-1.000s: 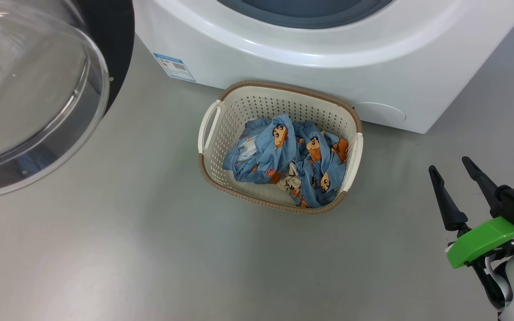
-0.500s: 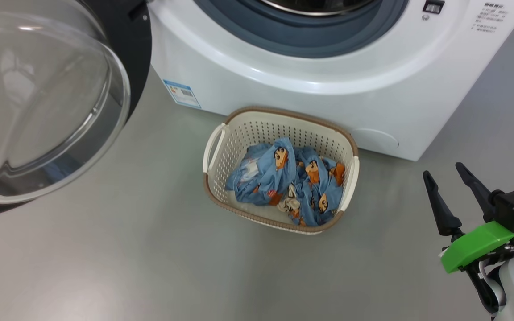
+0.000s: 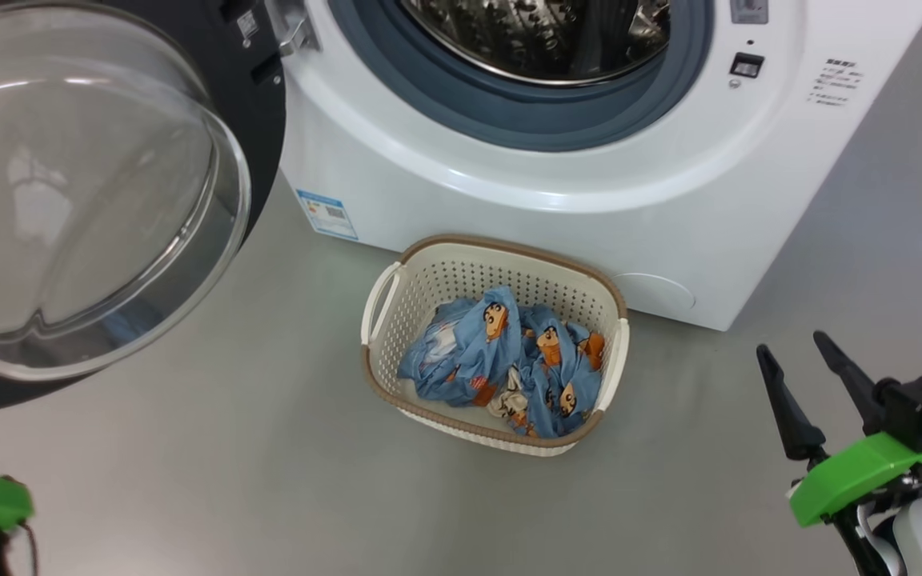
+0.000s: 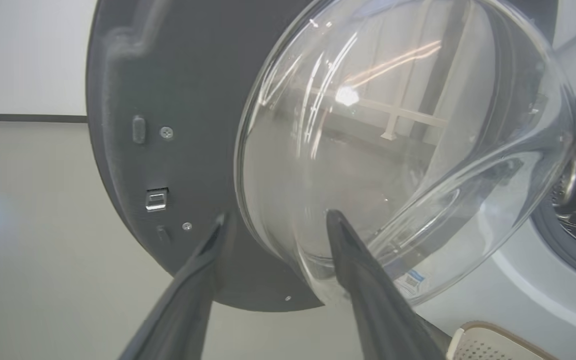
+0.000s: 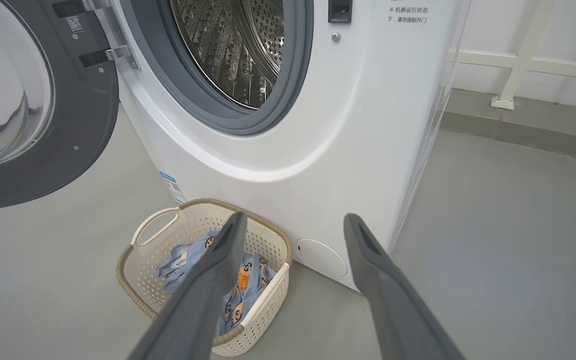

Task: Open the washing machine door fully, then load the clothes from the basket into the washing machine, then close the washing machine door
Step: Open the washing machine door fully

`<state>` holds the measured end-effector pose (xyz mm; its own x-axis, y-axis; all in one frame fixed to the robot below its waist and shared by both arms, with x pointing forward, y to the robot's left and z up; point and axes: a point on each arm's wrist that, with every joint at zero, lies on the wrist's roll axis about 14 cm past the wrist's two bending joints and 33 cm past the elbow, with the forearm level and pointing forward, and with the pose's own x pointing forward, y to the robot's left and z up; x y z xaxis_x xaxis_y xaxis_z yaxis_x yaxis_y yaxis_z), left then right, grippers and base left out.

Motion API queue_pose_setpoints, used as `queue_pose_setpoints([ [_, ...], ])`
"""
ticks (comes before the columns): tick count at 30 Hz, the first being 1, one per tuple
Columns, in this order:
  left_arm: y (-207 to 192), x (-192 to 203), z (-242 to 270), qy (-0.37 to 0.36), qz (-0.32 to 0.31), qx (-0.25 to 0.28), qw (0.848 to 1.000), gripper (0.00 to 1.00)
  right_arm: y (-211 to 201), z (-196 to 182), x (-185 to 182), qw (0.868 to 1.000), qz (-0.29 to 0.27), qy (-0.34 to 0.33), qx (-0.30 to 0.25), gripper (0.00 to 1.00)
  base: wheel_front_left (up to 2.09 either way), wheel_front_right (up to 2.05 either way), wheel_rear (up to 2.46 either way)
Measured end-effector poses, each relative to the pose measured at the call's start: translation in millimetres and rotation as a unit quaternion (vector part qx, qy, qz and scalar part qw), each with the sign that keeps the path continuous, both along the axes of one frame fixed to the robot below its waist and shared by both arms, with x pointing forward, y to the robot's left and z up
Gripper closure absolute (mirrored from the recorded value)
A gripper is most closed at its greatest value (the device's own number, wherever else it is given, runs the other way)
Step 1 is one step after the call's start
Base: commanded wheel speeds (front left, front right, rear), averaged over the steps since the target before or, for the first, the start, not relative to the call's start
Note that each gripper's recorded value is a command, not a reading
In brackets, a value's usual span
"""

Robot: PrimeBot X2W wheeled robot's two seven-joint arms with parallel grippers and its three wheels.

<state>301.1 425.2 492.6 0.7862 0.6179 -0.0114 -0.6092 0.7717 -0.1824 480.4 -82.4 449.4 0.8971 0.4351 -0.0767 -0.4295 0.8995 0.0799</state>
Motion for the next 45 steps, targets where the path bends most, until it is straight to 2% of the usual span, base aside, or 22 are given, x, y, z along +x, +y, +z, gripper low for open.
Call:
queue_pose_setpoints([
  [1,-5.3,0.6,-0.8,-0.001,-0.007,-0.001,1.0,0.0,-2.0,-0.7,-2.6,1.0,-0.002,0.002,-0.001,0.0,0.0,0.0,0.0],
  [8,-44.3,15.1,-7.4,-0.003,-0.073,-0.009,0.997,0.0,-17.4,8.0,-10.6,1.0,-0.026,-0.004,0.007,0.0,0.0,0.0,0.0],
  [15,-89.3,44.0,-7.2,-0.013,-0.151,-0.017,0.988,0.0,-47.4,10.4,-22.2,0.998,-0.066,-0.005,0.006,0.0,0.0,0.0,0.0],
  [34,-188.6,86.7,-15.1,-0.013,-0.316,-0.045,0.948,0.0,-126.7,24.4,-62.2,0.985,-0.173,-0.017,0.002,0.0,0.0,0.0,0.0],
  [45,-229.0,96.7,-14.9,-0.012,-0.377,-0.046,0.925,0.0,-159.1,30.0,-87.6,0.975,-0.22,-0.023,0.0,0.0,0.0,0.0,0.0],
])
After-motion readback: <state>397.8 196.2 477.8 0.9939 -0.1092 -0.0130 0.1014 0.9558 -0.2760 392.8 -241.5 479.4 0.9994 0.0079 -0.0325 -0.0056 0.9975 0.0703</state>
